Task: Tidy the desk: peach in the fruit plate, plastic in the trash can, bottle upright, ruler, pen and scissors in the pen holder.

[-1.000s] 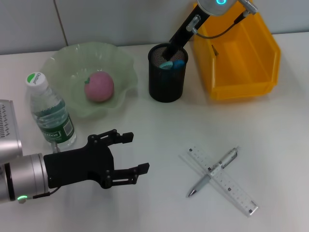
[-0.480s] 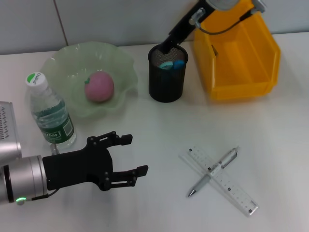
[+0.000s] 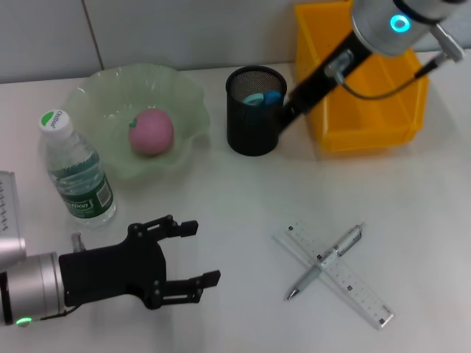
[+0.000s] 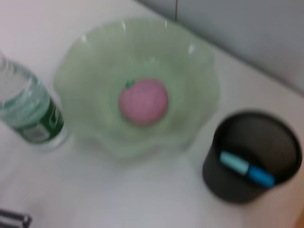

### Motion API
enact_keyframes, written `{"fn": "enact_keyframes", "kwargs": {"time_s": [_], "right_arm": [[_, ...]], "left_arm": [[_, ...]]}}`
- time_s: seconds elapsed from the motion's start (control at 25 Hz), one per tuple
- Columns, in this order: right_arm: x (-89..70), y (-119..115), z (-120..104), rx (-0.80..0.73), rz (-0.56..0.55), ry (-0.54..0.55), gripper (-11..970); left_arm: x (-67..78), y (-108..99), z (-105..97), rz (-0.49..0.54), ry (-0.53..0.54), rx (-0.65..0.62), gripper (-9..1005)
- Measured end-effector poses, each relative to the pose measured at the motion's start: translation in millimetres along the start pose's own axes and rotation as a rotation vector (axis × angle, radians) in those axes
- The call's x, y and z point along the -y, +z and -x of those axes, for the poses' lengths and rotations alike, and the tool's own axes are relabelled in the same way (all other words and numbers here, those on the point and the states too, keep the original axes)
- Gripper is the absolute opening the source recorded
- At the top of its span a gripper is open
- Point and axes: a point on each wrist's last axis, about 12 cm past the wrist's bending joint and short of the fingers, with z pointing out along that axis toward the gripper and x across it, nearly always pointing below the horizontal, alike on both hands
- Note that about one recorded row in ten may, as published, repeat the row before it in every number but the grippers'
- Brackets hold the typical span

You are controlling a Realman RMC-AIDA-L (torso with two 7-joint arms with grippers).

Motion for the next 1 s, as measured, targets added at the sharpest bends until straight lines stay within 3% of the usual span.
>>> {"fn": "enact_keyframes", "kwargs": {"time_s": [0.28,0.56,1.0], "right_arm": [[-15.2,13.2,-23.0,-0.142,0.059,0.095,745],[-14.2,32.8,-39.8,-0.229,0.146,0.159,736],[-8.4,55.3,-57.6,-0.250,0.118,0.153,721]], "left_arm": [[2.0,-10.5,-5.9,-0.003,0.015,-0.023,853],[2.9,-14.4,-7.0,-0.005,0.019,-0.023,853],[4.0,-15.7,-8.3,-0.003,0.009,-0.023,853]]}}
